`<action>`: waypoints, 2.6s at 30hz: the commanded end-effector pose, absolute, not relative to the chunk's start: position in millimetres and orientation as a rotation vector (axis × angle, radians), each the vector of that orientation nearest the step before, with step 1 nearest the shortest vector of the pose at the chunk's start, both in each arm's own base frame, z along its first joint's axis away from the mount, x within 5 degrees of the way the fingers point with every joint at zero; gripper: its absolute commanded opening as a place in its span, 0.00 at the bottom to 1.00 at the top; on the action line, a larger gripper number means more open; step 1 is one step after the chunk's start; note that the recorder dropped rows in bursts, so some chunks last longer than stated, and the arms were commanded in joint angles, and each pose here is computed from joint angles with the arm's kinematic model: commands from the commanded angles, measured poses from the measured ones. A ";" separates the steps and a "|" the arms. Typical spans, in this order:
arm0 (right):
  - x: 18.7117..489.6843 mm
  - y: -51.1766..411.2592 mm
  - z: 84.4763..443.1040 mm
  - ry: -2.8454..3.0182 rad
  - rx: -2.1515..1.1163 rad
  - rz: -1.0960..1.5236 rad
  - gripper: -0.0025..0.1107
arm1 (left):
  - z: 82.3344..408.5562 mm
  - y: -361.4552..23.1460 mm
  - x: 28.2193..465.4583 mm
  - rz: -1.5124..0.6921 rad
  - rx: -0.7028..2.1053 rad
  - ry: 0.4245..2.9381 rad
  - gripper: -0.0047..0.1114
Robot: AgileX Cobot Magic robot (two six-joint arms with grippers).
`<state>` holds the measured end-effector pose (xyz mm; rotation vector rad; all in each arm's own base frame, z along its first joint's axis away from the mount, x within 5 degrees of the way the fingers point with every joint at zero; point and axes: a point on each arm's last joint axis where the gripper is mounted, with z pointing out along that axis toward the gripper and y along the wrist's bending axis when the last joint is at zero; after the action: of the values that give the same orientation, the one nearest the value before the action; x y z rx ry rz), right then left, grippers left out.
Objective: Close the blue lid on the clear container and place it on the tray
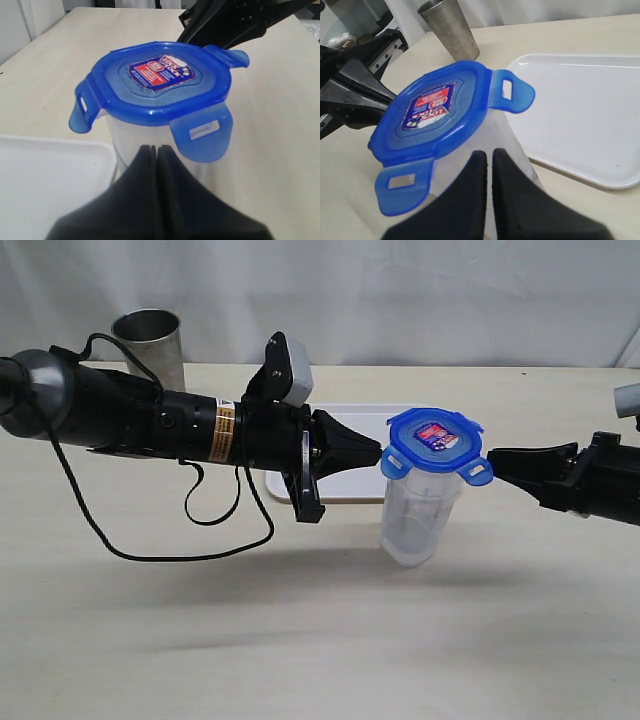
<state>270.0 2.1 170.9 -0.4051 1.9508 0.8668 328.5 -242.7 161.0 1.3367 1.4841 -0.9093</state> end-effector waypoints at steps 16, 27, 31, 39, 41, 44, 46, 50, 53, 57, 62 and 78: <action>270.8 1.4 172.0 1.942 -0.403 0.859 0.06 | 161.8 -244.2 326.7 -0.965 1.319 1.507 0.04; 270.8 1.4 172.0 1.942 -0.403 0.859 0.06 | 162.0 -244.3 326.5 -0.970 1.318 1.505 0.04; 270.9 1.3 172.1 1.941 -0.401 0.859 0.06 | 162.0 -244.3 326.5 -0.970 1.318 1.505 0.04; 270.9 1.3 172.1 1.941 -0.401 0.859 0.06 | 160.0 -243.4 328.1 -0.939 1.323 1.526 0.04; 270.9 1.3 172.1 1.941 -0.401 0.859 0.06 | 157.6 -241.5 331.0 -0.898 1.319 1.556 0.04; 270.9 1.3 172.1 1.940 -0.403 0.857 0.06 | 153.5 -237.5 336.7 -0.809 1.309 1.618 0.04; 270.9 1.3 172.1 1.940 -0.403 0.857 0.06 | 150.1 -235.0 339.6 -0.755 1.303 1.658 0.04; 271.4 0.9 172.1 1.937 -0.404 0.846 0.06 | 143.9 -222.1 342.1 -0.743 1.223 1.686 0.04; 271.5 0.9 172.2 1.937 -0.404 0.846 0.06 | 139.4 -205.8 338.9 -0.763 1.148 1.611 0.04; 271.5 0.9 172.2 1.937 -0.404 0.846 0.06 | 140.3 -189.0 327.4 -0.880 1.091 1.443 0.04; 271.5 0.7 172.0 1.937 -0.408 0.842 0.06 | 131.0 -198.9 316.8 -0.989 1.126 1.411 0.04; 270.9 0.9 171.2 1.944 -0.418 0.839 0.06 | 79.3 -241.2 316.1 -0.865 1.208 1.574 0.82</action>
<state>270.7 1.5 170.9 -0.4091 1.9465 0.8510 318.8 -227.8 84.2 1.1913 1.5708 -0.8658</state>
